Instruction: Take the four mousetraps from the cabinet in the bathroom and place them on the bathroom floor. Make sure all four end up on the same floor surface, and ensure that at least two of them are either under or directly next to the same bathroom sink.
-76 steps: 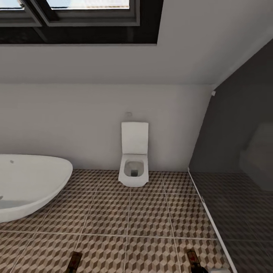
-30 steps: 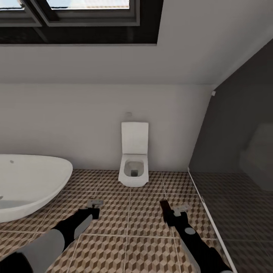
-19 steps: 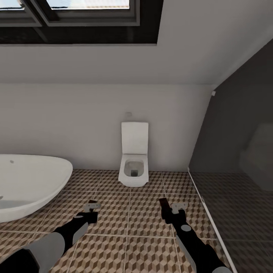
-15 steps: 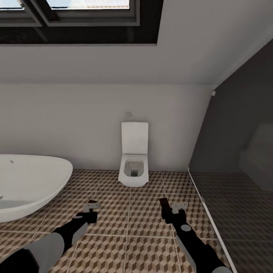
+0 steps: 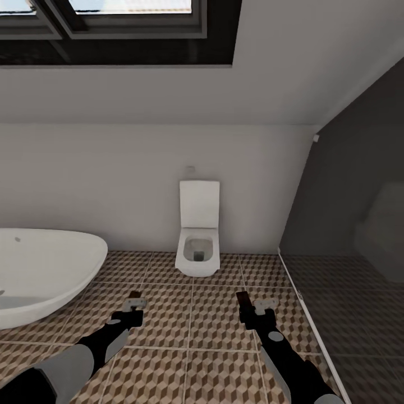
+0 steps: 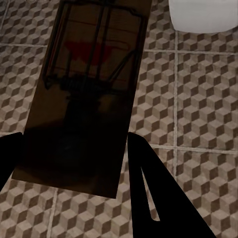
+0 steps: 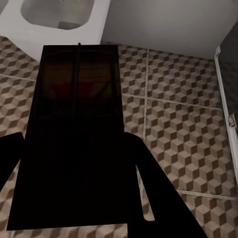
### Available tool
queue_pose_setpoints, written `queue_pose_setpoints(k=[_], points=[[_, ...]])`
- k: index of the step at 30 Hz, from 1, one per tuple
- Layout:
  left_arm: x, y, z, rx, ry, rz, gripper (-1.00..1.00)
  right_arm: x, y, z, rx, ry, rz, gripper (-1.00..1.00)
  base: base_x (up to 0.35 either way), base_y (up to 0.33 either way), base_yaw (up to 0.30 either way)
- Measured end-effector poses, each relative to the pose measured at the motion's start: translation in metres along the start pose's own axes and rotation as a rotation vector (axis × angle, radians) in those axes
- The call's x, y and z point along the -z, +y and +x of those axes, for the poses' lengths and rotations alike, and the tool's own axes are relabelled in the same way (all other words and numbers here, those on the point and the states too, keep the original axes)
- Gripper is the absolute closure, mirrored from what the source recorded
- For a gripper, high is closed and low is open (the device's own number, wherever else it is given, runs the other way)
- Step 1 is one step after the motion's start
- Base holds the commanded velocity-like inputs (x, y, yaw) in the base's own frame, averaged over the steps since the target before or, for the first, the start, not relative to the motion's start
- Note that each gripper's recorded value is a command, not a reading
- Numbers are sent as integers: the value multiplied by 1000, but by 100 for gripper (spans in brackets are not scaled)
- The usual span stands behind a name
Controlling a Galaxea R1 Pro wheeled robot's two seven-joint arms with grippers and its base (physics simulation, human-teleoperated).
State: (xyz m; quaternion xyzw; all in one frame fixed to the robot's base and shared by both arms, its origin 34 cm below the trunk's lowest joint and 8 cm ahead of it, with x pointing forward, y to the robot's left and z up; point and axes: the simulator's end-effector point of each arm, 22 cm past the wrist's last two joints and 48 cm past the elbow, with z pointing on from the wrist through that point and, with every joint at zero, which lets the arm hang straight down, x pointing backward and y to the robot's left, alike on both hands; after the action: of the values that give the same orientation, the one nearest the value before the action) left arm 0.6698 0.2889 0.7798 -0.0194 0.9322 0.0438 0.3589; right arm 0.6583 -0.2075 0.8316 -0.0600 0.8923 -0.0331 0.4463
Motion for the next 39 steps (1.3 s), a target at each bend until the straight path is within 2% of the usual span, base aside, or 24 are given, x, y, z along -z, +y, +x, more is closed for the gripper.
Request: queue_pose_setpoints(k=[7,13,19,26,30,39], points=[[0,-7,0,0,2,9,100,-1,-4,-10,2,-2,7,100,0,0,0],[1,-17,2,2,10,22,100,-17,-20,-50,34,66,40,100,0,0,0],[1,-19,2,3,7,24,100,-21,-23,-41,37,92,47,100,0,0,0],[3,-35,-15,4,-32,57,100,-24,-27,-40,29,57,52,100,0,0,0],[3,-37,-17,6,-35,62,100,-24,-25,-43,27,47,47,100,0,0,0],[0,-37,-17,7,-35,61,100,-23,-20,-77,18,-28,34,100,0,0,0]])
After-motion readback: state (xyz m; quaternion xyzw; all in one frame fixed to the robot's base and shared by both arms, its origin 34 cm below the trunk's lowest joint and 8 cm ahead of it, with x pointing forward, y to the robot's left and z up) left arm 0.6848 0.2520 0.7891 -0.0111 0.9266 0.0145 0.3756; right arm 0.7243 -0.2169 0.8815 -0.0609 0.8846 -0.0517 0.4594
